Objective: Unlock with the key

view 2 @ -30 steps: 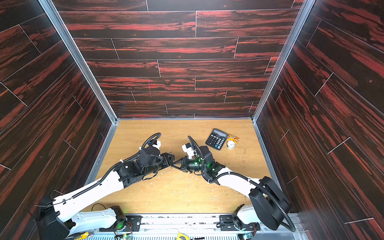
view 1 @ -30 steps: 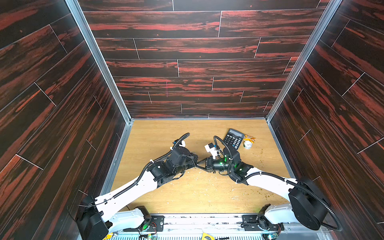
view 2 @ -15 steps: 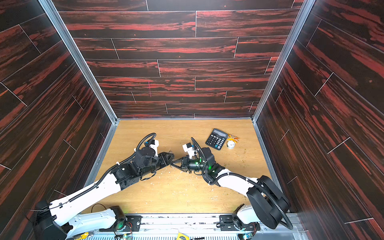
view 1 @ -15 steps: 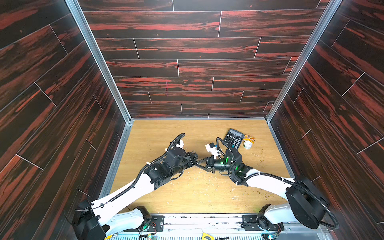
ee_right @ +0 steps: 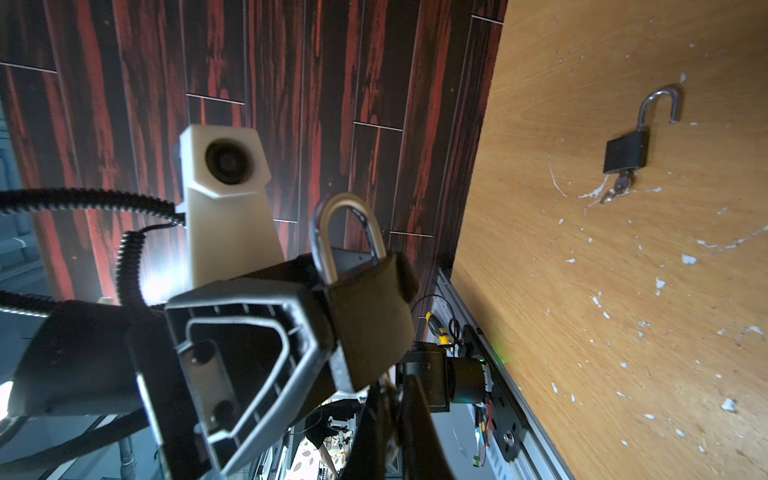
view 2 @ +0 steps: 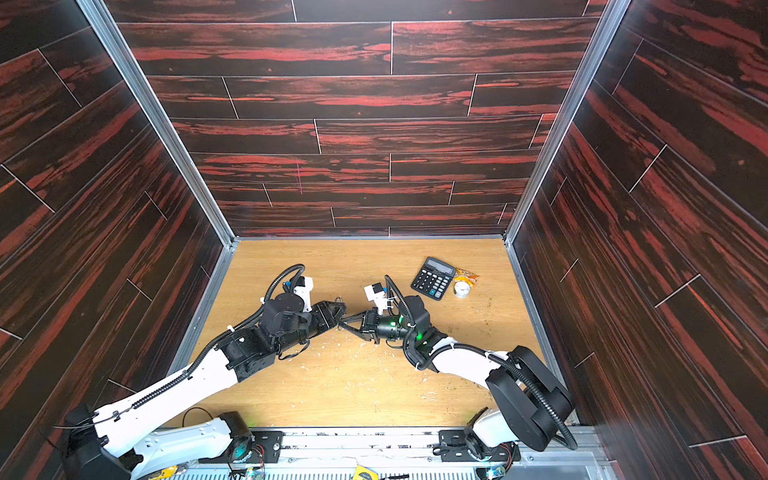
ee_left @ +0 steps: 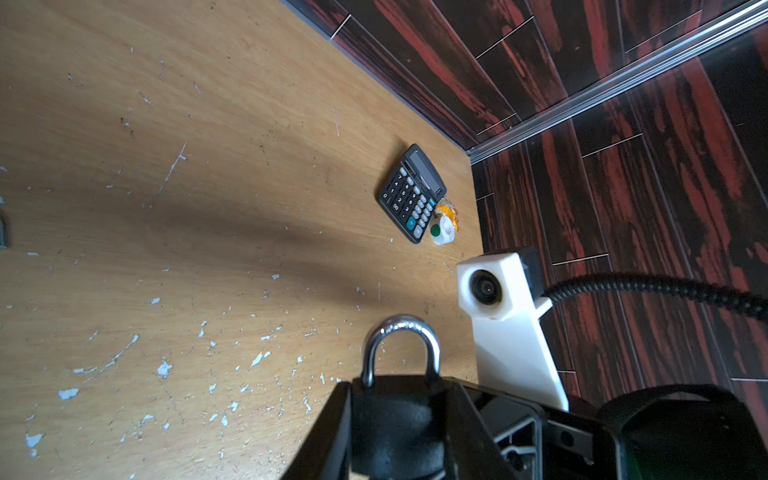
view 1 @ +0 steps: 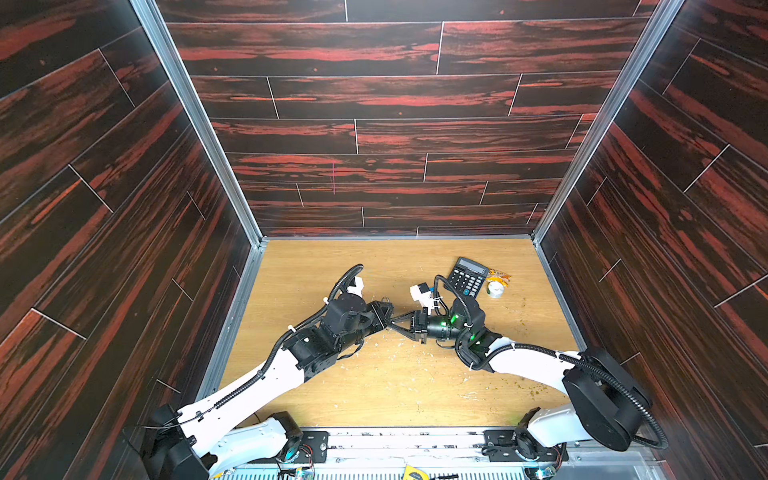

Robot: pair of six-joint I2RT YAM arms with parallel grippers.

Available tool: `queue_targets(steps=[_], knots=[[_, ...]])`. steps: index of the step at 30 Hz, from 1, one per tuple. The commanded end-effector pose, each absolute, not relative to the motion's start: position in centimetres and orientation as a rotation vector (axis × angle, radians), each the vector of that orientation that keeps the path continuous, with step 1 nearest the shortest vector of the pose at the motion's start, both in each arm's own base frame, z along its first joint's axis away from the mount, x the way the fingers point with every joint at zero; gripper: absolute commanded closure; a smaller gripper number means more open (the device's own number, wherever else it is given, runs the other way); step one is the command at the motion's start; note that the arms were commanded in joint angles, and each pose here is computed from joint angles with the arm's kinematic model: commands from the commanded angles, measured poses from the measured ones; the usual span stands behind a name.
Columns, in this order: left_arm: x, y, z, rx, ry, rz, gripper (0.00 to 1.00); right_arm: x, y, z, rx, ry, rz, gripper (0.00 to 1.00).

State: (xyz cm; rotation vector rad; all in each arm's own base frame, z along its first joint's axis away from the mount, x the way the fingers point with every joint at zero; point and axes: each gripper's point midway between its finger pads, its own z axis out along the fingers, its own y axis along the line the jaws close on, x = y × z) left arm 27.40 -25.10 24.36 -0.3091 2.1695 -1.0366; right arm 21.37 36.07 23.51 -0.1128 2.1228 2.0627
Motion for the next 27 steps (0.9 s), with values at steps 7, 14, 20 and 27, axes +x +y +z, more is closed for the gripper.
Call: queue_targets(steps=[7, 14, 20, 27], knots=[[27.2, -25.4, 22.2, -0.376, 2.219, -1.103, 1.00, 16.6, 35.8, 33.3, -0.574, 1.631, 2.247, 1.00], [27.1, -25.9, 22.4, -0.370, 2.214, -1.148, 1.00, 16.1, 36.0, 34.1, -0.592, 1.594, 2.275, 1.00], [27.2, -26.0, 22.6, -0.370, 2.208, -1.158, 1.00, 16.3, 36.1, 33.9, -0.586, 1.592, 2.278, 1.00], [27.0, -24.1, 22.1, -0.344, 2.315, -0.938, 1.00, 18.8, 37.2, 28.6, -0.533, 1.928, 1.856, 1.00]])
